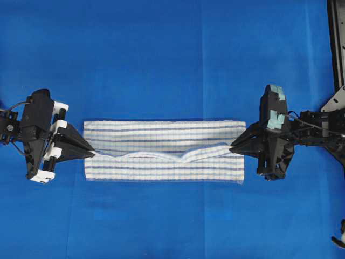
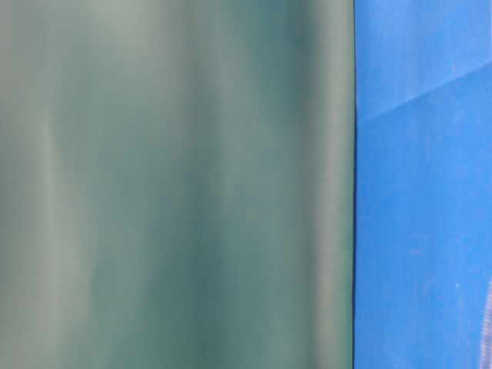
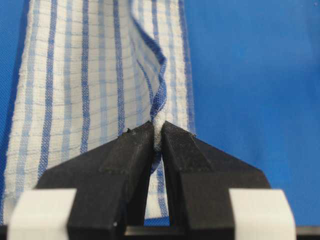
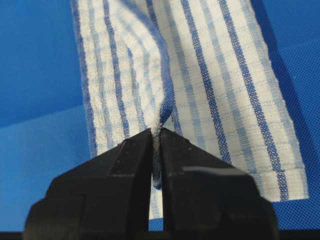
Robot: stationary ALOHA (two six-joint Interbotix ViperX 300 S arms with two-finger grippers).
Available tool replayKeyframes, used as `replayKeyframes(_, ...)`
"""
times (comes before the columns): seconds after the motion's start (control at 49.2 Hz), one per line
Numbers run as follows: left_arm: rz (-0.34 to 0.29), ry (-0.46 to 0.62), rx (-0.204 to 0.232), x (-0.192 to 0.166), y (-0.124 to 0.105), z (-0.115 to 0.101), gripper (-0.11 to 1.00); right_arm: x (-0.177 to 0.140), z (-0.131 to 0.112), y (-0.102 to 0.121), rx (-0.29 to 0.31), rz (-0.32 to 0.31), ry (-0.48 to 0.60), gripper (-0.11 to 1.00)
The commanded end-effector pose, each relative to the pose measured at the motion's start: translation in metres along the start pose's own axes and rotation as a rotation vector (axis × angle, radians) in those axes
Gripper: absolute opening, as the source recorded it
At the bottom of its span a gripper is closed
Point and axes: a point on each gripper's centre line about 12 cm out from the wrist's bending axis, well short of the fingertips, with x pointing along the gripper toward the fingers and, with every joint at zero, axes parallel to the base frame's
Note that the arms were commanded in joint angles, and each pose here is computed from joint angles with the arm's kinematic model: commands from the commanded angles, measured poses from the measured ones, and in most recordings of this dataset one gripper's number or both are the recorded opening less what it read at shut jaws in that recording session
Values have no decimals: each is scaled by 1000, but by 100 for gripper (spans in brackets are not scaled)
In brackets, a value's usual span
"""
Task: Fold the blue towel.
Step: 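Open both grippers and release the folded edge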
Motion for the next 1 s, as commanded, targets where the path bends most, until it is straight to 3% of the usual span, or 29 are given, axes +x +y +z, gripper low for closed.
replayKeyframes(0.0, -11, -16, 3, 1, -3, 5, 4, 1, 6, 6, 4, 15, -21, 6)
replayKeyframes(0.163, -25, -12, 11, 1, -8, 4, 5, 1, 3, 10, -1, 23, -6, 7)
replayKeyframes(0.224, -30, -10, 12, 1, -9, 3, 7, 1, 1, 12, -6, 30, -1, 13)
replayKeyframes(0.305, -35, -9, 15, 1, -11, 3, 21, 0, -2, 16, -15, 41, 5, 31)
replayKeyframes(0.467, -39, -22, 15, 2, -12, 8, 59, 0, -3, 18, -32, 50, 4, 80)
replayKeyframes(0.528, -43, -30, 18, 3, -14, 11, 72, -2, -3, 18, -37, 52, 1, 91)
replayKeyframes(0.63, -45, -42, 28, 3, -15, 15, 82, -5, 0, 17, -47, 58, -14, 89)
replayKeyframes(0.752, -32, -55, 24, 4, -11, 20, 78, -10, 6, 12, -59, 52, -47, 87)
replayKeyframes(0.976, 78, -2, -12, 11, 18, 27, 77, -13, 24, -16, -58, -31, -105, 87)
